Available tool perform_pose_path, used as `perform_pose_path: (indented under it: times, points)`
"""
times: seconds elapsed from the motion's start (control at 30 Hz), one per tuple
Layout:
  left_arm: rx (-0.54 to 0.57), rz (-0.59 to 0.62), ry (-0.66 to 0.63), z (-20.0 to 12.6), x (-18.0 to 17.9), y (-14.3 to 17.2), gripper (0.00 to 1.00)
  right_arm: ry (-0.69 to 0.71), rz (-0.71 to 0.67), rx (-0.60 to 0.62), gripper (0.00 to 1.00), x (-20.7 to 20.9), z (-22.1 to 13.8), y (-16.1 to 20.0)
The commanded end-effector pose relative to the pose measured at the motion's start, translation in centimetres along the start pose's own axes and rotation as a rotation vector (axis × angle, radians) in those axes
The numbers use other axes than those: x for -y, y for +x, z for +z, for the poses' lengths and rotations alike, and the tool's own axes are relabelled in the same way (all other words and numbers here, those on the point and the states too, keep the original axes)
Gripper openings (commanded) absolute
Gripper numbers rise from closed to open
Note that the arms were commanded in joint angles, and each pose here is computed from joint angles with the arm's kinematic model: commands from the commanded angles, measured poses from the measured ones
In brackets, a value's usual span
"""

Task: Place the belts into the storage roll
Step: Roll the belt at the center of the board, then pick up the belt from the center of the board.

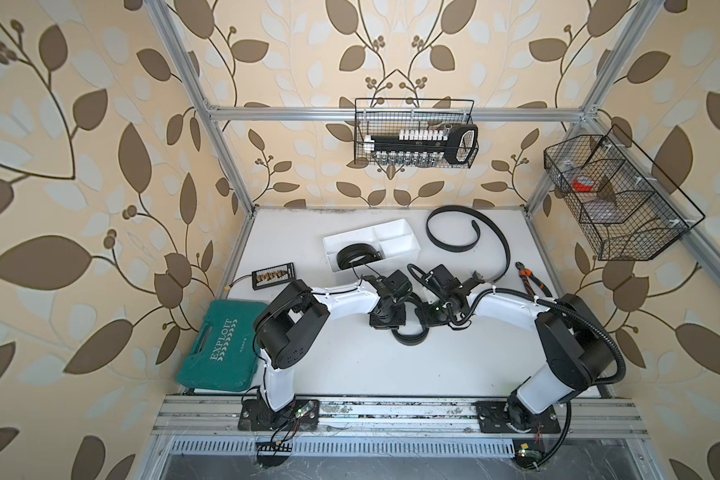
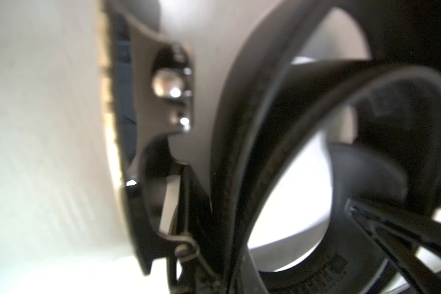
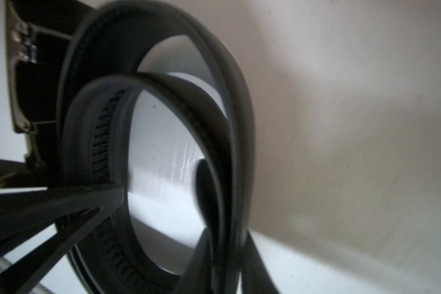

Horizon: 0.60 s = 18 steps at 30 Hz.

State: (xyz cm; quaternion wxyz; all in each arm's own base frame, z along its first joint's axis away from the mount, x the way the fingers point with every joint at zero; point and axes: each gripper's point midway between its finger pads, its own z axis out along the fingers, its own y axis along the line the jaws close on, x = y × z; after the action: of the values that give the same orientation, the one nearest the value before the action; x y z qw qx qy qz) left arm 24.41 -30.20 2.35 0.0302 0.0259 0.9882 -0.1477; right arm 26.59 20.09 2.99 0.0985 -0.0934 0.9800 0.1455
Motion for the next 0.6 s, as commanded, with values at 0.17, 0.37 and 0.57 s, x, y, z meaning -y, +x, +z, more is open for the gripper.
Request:
perform_pose_path:
  times: [0.17,0.37,0.57]
  points:
    - [-0.115,0.138,-0.001,-5.3,-0.7,3.0,0.00,-0.134,-0.037,0.293,0.80,-2.5,-9.5,-3.6]
    - [-0.184,0.133,0.043,-8.1,-1.5,3.4,0.00,-0.172,-0.182,0.352,0.99,-4.3,-12.9,-2.8]
    - [-0.265,0.098,0.065,-10.9,-2.0,3.3,0.00,-0.091,-0.481,0.421,0.95,-8.9,-14.9,-0.2]
